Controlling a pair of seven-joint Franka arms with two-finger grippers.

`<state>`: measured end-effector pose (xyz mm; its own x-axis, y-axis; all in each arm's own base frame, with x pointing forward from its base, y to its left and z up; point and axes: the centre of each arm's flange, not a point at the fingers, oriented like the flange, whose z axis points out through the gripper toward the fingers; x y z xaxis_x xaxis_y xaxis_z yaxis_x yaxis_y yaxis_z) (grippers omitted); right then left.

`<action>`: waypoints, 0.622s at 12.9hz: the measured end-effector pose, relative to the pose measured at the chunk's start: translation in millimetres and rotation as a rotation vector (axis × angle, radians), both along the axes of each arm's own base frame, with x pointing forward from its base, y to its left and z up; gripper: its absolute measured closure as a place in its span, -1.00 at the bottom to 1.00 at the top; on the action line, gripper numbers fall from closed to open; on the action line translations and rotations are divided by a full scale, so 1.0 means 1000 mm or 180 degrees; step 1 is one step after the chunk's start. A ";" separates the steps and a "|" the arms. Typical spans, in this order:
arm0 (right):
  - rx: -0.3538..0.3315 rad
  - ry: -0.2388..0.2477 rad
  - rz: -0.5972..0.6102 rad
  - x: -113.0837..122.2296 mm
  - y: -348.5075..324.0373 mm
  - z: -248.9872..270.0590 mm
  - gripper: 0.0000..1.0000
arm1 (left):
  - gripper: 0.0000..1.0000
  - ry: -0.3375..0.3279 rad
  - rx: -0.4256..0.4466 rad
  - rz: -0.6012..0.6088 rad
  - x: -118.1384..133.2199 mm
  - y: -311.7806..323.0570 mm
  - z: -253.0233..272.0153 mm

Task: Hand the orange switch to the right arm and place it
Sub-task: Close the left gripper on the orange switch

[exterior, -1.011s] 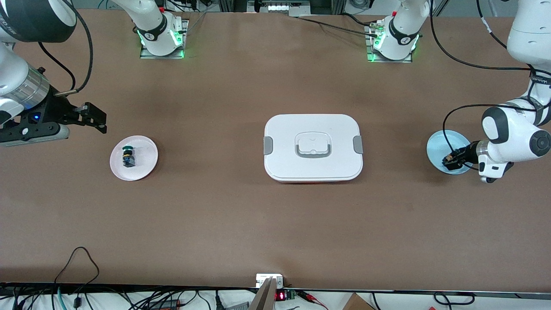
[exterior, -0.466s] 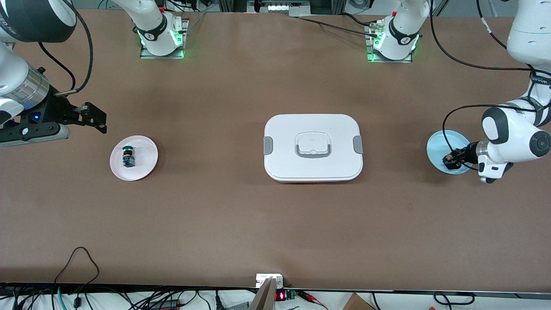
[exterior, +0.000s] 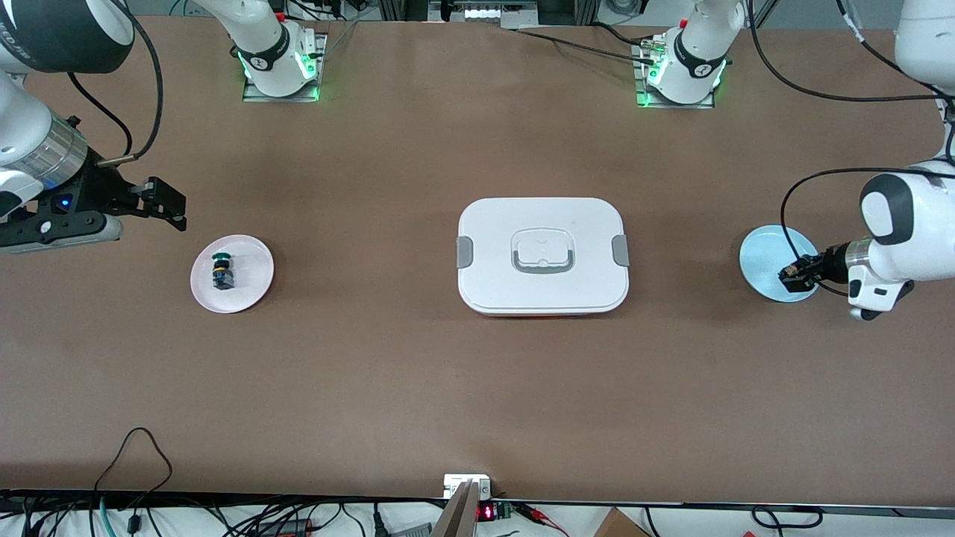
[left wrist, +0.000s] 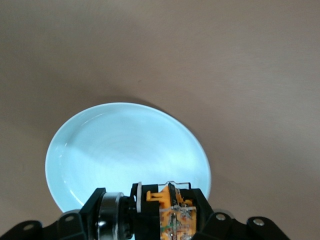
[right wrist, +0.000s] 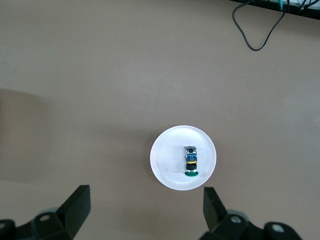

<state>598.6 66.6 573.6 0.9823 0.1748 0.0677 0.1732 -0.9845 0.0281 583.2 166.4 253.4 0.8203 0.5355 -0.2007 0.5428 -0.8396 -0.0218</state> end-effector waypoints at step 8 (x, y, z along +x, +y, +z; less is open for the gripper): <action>0.0000 0.0000 -0.0001 0.000 0.000 0.000 -1.00 | -0.48 -0.0717 -0.0984 -0.0981 0.009 -0.021 0.033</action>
